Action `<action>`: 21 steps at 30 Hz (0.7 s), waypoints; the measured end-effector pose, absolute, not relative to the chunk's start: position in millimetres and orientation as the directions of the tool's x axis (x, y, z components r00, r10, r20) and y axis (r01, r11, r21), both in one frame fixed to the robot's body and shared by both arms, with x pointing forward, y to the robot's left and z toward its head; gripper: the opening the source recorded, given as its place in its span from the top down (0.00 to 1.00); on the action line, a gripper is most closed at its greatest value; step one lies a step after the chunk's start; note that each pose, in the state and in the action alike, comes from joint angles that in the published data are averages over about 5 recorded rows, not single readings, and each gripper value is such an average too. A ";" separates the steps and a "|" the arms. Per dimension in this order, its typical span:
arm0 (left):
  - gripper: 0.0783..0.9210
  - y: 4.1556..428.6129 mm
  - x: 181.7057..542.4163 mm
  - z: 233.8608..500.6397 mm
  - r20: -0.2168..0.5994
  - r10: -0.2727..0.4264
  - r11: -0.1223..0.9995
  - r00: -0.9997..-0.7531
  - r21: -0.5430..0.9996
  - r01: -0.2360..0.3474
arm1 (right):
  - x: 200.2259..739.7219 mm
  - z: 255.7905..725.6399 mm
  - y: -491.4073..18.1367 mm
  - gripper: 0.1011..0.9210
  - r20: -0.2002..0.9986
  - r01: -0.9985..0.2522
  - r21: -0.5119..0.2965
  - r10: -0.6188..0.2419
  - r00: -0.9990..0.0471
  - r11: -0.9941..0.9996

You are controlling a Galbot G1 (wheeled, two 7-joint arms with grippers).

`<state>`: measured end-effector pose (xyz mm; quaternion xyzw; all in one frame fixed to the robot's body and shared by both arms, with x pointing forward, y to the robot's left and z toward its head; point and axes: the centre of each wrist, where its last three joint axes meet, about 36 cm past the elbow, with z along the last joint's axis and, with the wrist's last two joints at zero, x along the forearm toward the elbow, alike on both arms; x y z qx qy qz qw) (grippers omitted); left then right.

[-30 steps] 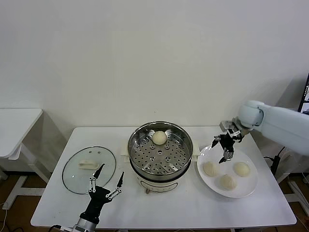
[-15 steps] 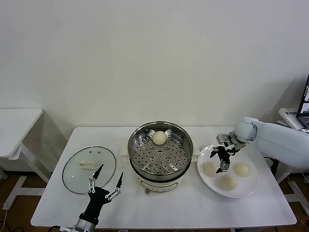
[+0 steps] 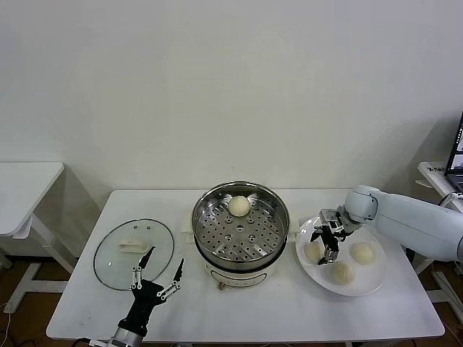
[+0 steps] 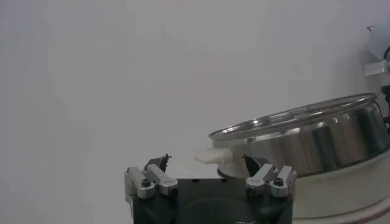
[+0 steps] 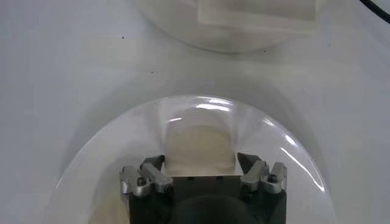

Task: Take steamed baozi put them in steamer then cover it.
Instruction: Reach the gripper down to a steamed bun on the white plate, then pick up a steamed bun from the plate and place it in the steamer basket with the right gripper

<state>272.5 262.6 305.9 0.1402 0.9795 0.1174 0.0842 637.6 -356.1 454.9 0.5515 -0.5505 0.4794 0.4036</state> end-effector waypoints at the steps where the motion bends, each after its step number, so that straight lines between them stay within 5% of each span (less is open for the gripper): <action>1: 0.12 262.8 272.5 305.9 -0.132 0.294 0.933 -0.947 0.254 0.255 | 637.3 455.8 -356.5 0.26 0.973 -0.994 -0.082 -0.220 -0.065 -0.069; 10: 0.12 263.3 274.3 307.4 -0.136 0.298 0.932 -0.945 0.257 0.257 | 646.3 499.5 -358.2 0.28 0.978 -0.992 -0.084 -0.201 -0.062 -0.099; 21: 0.12 257.1 277.3 312.0 -0.150 0.316 0.928 -0.937 0.254 0.273 | 674.9 644.5 -310.7 0.28 0.983 -0.972 -0.104 -0.172 -0.068 -0.212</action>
